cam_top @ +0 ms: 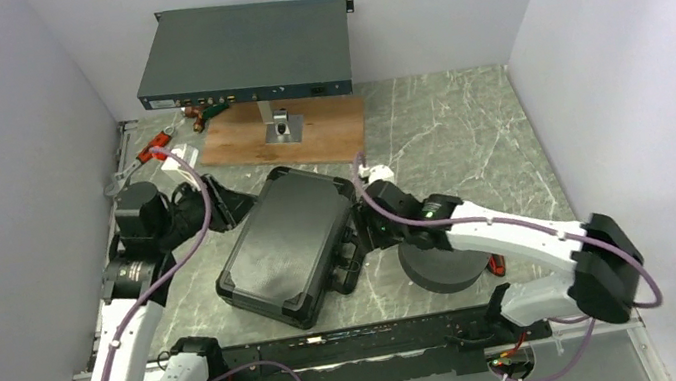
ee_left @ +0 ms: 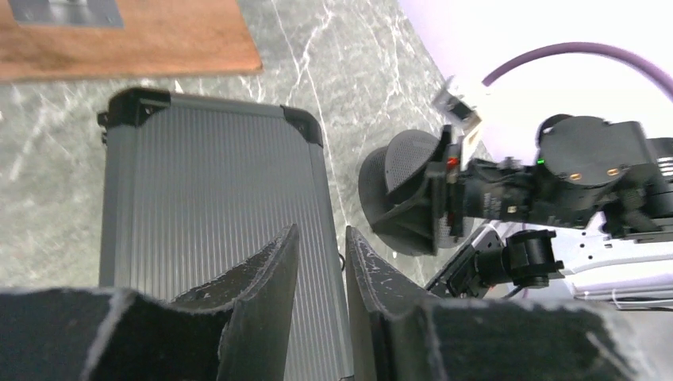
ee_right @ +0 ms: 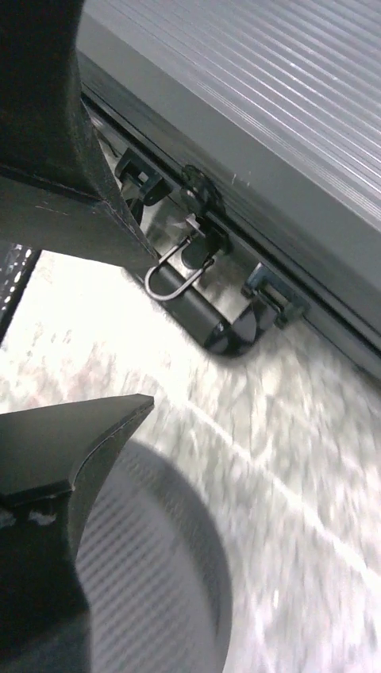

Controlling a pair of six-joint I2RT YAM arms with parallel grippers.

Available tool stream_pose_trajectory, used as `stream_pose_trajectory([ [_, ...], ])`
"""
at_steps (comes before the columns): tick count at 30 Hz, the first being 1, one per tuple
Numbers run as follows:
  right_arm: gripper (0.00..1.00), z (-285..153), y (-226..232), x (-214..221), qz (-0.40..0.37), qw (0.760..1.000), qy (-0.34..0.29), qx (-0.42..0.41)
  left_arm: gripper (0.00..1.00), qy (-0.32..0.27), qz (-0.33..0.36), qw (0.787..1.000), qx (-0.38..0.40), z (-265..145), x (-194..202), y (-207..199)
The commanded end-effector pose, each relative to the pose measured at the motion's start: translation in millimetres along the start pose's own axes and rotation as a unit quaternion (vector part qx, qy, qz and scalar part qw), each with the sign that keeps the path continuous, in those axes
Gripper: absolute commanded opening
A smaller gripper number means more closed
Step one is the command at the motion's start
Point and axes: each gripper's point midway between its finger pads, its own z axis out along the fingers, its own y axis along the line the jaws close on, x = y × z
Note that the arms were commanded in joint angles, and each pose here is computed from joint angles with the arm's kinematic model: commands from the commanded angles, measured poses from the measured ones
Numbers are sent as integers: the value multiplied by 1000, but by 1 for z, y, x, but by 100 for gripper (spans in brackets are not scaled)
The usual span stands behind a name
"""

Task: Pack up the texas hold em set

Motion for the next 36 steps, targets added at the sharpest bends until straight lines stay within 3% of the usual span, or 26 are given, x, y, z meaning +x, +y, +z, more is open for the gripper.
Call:
stream_pose_trajectory([
  [1, 63, -63, -40, -36, 33, 992, -74, 98, 35, -37, 58, 998, -12, -19, -26, -16],
  [5, 63, -93, -46, -52, 50, 987, -125, 90, 35, -40, 63, 997, -18, -18, -25, -11],
  [12, 62, -86, -27, -48, 60, 988, -139, 21, 41, -32, 69, 997, -31, -15, -18, -1],
  [21, 63, -73, -14, -41, 61, 988, -142, -22, 71, -18, 95, 995, -27, -15, 4, 6],
  [25, 65, -66, -1, -38, 44, 990, -122, -48, 78, -2, 92, 996, -18, -10, 23, 9],
  [30, 85, -62, 5, -35, 33, 990, -119, -66, 84, 5, 76, 997, -20, -3, 41, 13],
  [34, 99, -61, 0, -37, 35, 990, -126, -53, 81, 23, 64, 998, -17, 6, 57, 12],
  [36, 100, -59, 0, -38, 34, 990, -125, -48, 78, 37, 61, 997, -12, 10, 64, 10],
])
